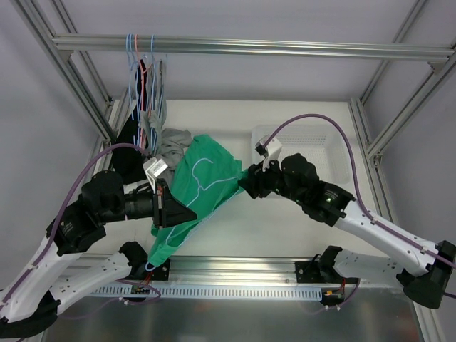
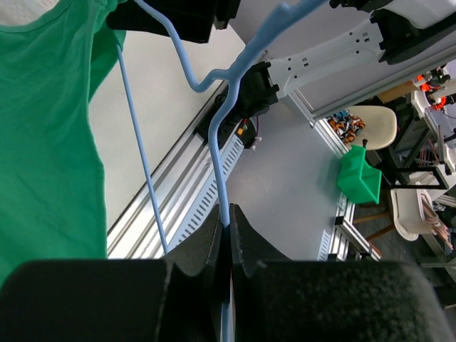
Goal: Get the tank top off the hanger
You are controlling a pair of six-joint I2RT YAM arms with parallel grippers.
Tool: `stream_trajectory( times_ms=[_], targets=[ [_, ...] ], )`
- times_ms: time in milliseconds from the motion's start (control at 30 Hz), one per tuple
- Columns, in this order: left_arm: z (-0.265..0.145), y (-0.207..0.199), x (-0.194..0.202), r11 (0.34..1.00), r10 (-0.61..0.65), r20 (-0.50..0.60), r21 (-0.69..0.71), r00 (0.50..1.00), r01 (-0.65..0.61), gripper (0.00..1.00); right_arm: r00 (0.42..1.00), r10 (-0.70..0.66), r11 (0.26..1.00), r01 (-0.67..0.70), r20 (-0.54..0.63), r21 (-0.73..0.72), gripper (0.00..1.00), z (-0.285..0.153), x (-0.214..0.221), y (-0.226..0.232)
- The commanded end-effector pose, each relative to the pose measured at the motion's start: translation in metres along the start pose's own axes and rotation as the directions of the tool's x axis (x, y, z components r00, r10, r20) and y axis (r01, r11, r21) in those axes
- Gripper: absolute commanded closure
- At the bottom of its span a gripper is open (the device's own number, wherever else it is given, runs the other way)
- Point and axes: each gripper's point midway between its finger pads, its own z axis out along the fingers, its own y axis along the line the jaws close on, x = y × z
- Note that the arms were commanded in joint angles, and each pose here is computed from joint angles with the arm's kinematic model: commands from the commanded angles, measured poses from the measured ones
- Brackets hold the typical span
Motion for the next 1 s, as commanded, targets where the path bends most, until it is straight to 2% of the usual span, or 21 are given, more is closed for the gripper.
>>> stream_trajectory(
  times_ms=[0,67,100,167,200,333,467,567,700,833,967],
  targets=[
    [-0.009,-0.026,-0.007,0.994,0.022,0.032,0.106,0.999,-0.025,1.0,0.995,-0.015,0.997,0.008,0.102,0.073,0.57,0.005,-0.027,-0.009],
    [-0.01,-0.026,-0.006,0.993,0.026,0.036,0.11,0.999,-0.03,1.0,0.992,0.011,0.994,-0.025,0.127,0.108,0.69,0.003,-0.032,-0.014],
    [-0.011,-0.026,-0.005,0.993,0.028,0.036,0.113,0.999,-0.032,1.0,0.988,0.02,0.988,-0.044,0.155,0.148,0.81,0.0,-0.036,-0.021],
    [-0.012,-0.026,-0.003,0.993,0.03,0.037,0.114,0.999,-0.034,1.0,0.982,0.037,0.982,-0.069,0.183,0.175,0.97,-0.004,-0.04,-0.027],
    [-0.011,-0.024,-0.003,0.993,0.034,0.036,0.111,0.999,-0.037,1.0,0.98,0.041,0.979,-0.079,0.197,0.189,1.0,-0.007,-0.042,-0.029],
    [-0.009,-0.014,0.001,0.996,0.051,0.038,0.077,0.998,-0.053,1.0,0.959,0.048,0.974,-0.107,0.278,0.199,1.0,-0.034,-0.057,-0.033],
    [-0.006,-0.01,0.005,0.995,0.07,0.005,0.068,0.998,-0.07,1.0,0.945,0.044,0.95,-0.14,0.325,0.278,1.0,-0.065,-0.066,-0.048],
    [-0.01,-0.022,0.004,0.987,0.105,-0.006,0.119,0.994,-0.104,1.0,0.938,0.026,0.921,-0.157,0.345,0.357,1.0,-0.086,-0.072,-0.063],
    [-0.029,-0.052,-0.007,0.96,0.179,0.036,0.21,0.983,-0.182,1.0,0.955,0.007,0.899,-0.136,0.296,0.417,1.0,-0.096,-0.074,-0.077],
    [-0.059,-0.097,-0.022,0.899,0.261,0.095,0.339,0.96,-0.278,1.0,0.969,0.009,0.92,-0.105,0.247,0.377,1.0,-0.095,-0.082,-0.07],
    [-0.08,-0.128,-0.043,0.848,0.319,0.176,0.386,0.931,-0.363,1.0,0.971,0.026,0.974,-0.079,0.238,0.214,1.0,-0.098,-0.093,-0.037]
  ],
)
